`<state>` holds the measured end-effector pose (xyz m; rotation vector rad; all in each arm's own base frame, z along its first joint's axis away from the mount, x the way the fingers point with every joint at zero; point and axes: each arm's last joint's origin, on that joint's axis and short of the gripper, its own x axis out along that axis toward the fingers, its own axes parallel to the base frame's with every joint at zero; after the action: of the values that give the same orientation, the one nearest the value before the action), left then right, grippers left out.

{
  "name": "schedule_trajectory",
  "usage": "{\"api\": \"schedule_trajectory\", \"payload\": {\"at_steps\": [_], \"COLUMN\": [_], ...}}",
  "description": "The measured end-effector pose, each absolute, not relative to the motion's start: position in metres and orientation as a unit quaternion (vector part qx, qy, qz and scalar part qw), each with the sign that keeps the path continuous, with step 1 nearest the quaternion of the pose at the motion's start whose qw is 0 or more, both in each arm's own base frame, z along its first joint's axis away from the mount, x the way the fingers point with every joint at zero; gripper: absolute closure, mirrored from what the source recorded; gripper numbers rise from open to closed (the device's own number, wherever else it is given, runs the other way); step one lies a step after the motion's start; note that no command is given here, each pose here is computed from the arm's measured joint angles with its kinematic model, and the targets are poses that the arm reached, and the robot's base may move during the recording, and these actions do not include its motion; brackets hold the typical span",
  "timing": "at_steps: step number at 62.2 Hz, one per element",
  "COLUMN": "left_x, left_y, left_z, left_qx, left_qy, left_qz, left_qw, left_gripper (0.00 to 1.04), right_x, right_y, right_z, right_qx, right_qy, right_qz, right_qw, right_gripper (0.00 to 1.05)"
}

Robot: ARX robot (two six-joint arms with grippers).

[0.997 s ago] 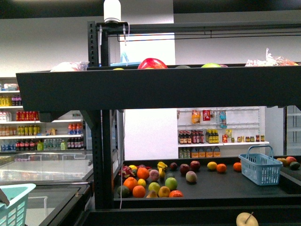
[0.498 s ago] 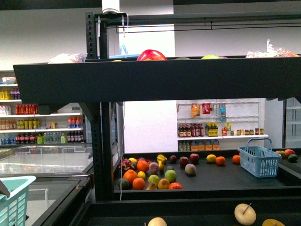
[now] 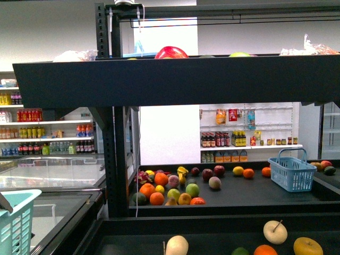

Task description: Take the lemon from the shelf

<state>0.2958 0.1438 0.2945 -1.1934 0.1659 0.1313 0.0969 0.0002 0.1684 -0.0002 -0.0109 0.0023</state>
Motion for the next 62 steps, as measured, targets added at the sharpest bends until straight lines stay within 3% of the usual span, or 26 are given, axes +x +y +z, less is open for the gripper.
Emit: {"api": "schedule_trajectory", "payload": {"at_steps": [15,35,55,62], "left_x": [0.333,0.377,0.4,0.4], "left_y": [0.161,0.169,0.168,0.168], "left_z": [0.273,0.268,0.273,0.269], "left_qx": [-0.614,-0.634,-0.651,-0.654], "left_qy": [0.093,0.03,0.02,0.03], "left_qz": [0.096,0.072,0.077,0.093], "left_qw": [0.778,0.77,0.755,0.751], "left_gripper": [0.08,0.08,0.09,0.32], "right_x": [0.097,0.097,0.097,0.097], "right_y": [0.0,0.0,0.0,0.0], "right_z": [0.168,0.168,0.168,0.168], "right_qx": [0.0,0.0,0.0,0.0], "right_qy": [-0.005,-0.005,-0.005,-0.005], "right_qz": [0.001,0.001,0.001,0.001], "right_qw": [1.0,1.0,1.0,1.0], "right_gripper": [0.07,0.07,0.07,0.07]}}
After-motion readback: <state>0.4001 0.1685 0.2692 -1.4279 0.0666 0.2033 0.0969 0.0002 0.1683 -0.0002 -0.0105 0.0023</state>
